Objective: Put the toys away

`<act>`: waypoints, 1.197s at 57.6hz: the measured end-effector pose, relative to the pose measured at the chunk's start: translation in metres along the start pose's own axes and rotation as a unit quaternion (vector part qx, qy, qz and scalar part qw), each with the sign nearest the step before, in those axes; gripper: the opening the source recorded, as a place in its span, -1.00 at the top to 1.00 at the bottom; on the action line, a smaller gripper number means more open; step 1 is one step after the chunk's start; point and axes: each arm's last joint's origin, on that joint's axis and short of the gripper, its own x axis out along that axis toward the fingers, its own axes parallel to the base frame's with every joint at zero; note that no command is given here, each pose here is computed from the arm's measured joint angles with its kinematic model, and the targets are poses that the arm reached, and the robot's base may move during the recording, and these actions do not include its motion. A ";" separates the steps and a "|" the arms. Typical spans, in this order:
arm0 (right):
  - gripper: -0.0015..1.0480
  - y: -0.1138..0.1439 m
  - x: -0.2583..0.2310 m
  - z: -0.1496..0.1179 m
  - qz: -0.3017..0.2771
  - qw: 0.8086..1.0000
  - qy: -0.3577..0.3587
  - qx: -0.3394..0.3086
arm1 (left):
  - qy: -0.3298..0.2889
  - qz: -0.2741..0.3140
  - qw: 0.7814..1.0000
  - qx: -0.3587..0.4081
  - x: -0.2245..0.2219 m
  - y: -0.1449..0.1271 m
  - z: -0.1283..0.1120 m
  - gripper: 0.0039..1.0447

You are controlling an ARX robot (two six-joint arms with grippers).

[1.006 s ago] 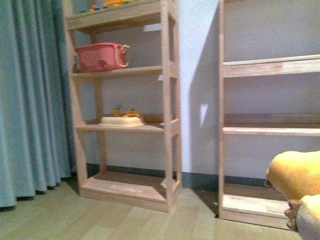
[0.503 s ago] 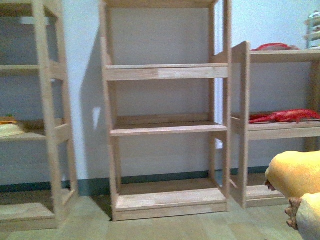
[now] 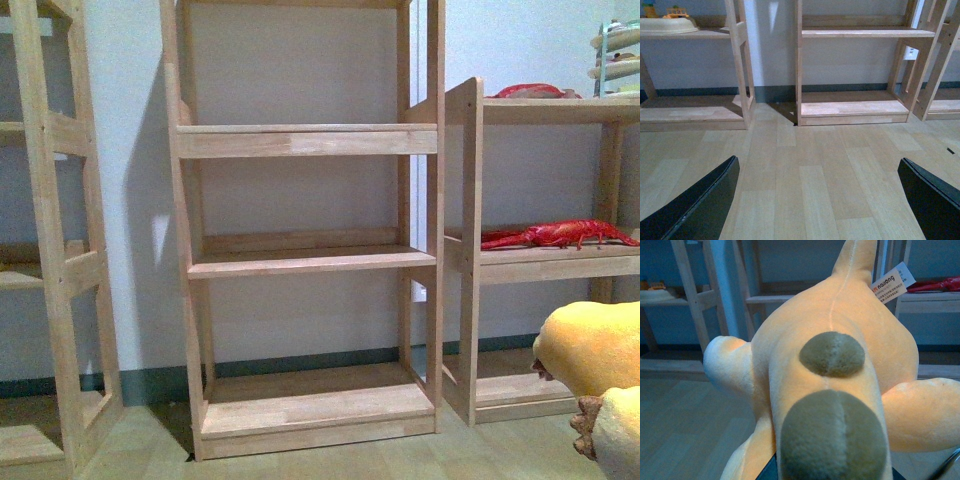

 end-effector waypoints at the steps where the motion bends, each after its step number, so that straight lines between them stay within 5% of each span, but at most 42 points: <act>1: 0.82 0.000 0.000 0.000 0.000 1.000 0.000 0.000 | 0.000 -0.001 1.000 0.000 0.000 0.000 0.000 -0.88; 69: 0.82 0.000 0.000 0.000 -0.001 1.000 0.000 0.000 | 0.000 0.001 1.000 0.000 0.000 0.000 0.000 -0.88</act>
